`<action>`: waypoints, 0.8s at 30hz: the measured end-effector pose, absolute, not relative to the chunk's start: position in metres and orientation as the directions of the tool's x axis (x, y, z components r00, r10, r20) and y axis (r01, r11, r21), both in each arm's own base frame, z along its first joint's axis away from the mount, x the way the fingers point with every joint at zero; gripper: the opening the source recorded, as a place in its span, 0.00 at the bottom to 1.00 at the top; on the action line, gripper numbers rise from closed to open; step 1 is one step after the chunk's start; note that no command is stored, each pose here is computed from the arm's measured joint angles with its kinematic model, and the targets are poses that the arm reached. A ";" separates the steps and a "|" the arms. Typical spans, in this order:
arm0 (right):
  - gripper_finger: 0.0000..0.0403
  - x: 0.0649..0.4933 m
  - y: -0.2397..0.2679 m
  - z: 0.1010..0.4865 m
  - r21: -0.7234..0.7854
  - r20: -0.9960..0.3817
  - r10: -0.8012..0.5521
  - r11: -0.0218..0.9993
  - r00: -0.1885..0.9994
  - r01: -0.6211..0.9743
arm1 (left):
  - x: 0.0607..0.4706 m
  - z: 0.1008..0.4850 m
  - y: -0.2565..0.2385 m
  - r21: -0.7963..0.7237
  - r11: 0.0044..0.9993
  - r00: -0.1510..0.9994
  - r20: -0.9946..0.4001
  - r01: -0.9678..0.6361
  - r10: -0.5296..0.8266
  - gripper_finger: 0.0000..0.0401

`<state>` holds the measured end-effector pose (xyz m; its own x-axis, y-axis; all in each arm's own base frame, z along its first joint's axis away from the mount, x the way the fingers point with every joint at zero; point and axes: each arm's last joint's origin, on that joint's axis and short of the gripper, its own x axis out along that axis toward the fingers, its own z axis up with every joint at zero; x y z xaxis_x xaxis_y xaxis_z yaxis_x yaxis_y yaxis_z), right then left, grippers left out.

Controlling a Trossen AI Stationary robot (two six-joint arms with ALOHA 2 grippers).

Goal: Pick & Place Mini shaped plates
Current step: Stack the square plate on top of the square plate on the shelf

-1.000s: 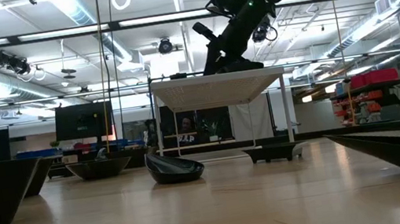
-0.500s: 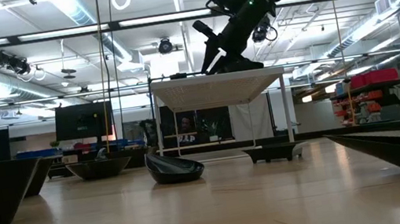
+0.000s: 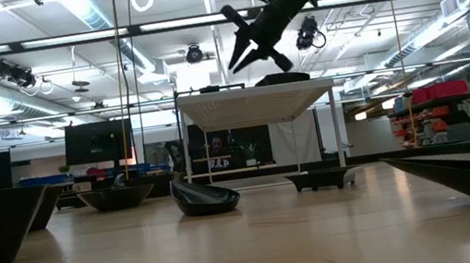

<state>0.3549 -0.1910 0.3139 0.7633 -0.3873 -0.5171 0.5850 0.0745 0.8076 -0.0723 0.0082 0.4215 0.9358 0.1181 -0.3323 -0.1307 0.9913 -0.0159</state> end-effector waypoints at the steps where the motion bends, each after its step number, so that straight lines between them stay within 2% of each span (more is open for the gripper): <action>1: 0.10 0.355 -0.191 0.318 0.806 -0.510 -0.383 0.102 0.771 0.584 | -0.072 0.422 0.008 -0.016 0.991 0.936 -0.332 -0.131 0.118 0.01; 6: 0.01 0.356 -0.191 0.321 0.765 -0.507 -0.364 0.229 0.782 0.602 | -0.072 0.421 0.008 -0.016 0.991 0.936 -0.332 -0.131 0.118 0.01; 13: 0.01 0.353 -0.194 0.320 0.635 -0.509 -0.323 0.486 0.798 0.601 | -0.072 0.421 0.008 -0.016 0.991 0.936 -0.332 -0.130 0.118 0.01; 24: 0.00 0.341 -0.203 0.311 0.446 -0.601 -0.298 0.645 0.742 0.621 | -0.072 0.421 0.008 -0.016 0.991 0.936 -0.332 -0.130 0.118 0.01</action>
<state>0.3412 -0.2028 0.3111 0.7416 -0.2984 -0.6008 0.6207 0.6448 0.4460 -0.0724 0.0082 0.4215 0.9358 0.1178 -0.3321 -0.1305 0.9913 -0.0160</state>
